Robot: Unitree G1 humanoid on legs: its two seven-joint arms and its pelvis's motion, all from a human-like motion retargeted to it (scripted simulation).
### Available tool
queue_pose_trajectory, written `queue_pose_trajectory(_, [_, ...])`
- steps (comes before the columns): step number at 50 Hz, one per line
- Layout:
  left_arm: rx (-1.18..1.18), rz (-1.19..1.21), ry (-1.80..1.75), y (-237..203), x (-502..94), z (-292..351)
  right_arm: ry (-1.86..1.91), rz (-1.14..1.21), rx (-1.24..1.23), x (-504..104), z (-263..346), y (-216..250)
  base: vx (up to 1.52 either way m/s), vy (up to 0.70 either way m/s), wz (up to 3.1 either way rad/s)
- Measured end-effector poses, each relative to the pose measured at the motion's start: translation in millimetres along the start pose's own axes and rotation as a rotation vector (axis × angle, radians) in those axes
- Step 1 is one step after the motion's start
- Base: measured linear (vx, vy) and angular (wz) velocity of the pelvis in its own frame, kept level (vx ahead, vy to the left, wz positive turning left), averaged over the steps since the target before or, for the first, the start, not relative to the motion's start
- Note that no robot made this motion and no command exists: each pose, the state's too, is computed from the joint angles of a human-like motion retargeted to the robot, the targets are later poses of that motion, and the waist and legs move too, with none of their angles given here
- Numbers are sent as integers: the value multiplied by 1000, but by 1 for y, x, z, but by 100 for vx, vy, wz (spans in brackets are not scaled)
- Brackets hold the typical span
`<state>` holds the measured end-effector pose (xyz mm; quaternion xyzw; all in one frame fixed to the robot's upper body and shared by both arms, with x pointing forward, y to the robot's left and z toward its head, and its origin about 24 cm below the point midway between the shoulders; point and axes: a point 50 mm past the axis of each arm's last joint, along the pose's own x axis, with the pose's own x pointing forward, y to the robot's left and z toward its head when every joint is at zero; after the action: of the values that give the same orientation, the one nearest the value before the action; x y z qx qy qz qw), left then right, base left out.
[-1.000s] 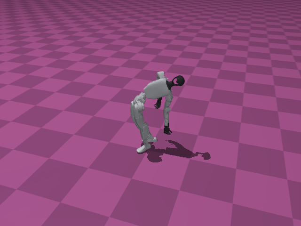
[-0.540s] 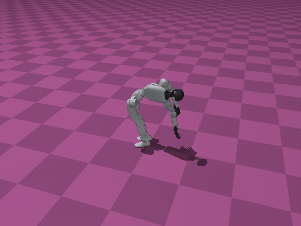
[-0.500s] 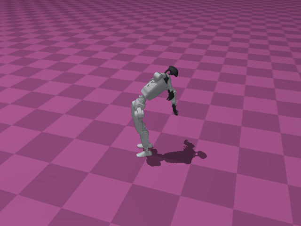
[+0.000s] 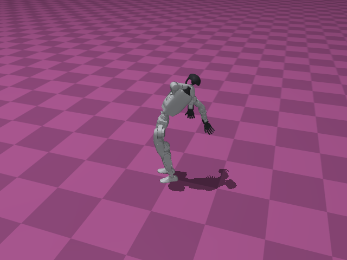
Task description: In place motions
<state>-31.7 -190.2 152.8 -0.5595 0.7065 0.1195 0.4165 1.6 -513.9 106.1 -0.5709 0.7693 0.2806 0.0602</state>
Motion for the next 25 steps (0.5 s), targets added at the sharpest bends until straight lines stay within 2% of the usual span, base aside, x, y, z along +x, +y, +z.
queue_pose_trajectory(6, [-12, -42, 88, -9, 0, -16, -54, -23, 8, -1, 10, -4, -1, -2, 33])
queue_pose_trajectory(13, [31, -40, 195, -16, -1, -35, -70, -132, -254, -5, 31, -12, -2, -8, 26])
queue_pose_trajectory(17, [4, -58, 219, -21, -2, -42, -81, -164, -336, -6, 38, -13, -8, -10, -219])
queue_pose_trajectory(25, [41, -54, 224, -22, -2, -44, -153, -83, -207, -6, 42, -9, -10, -5, -198])
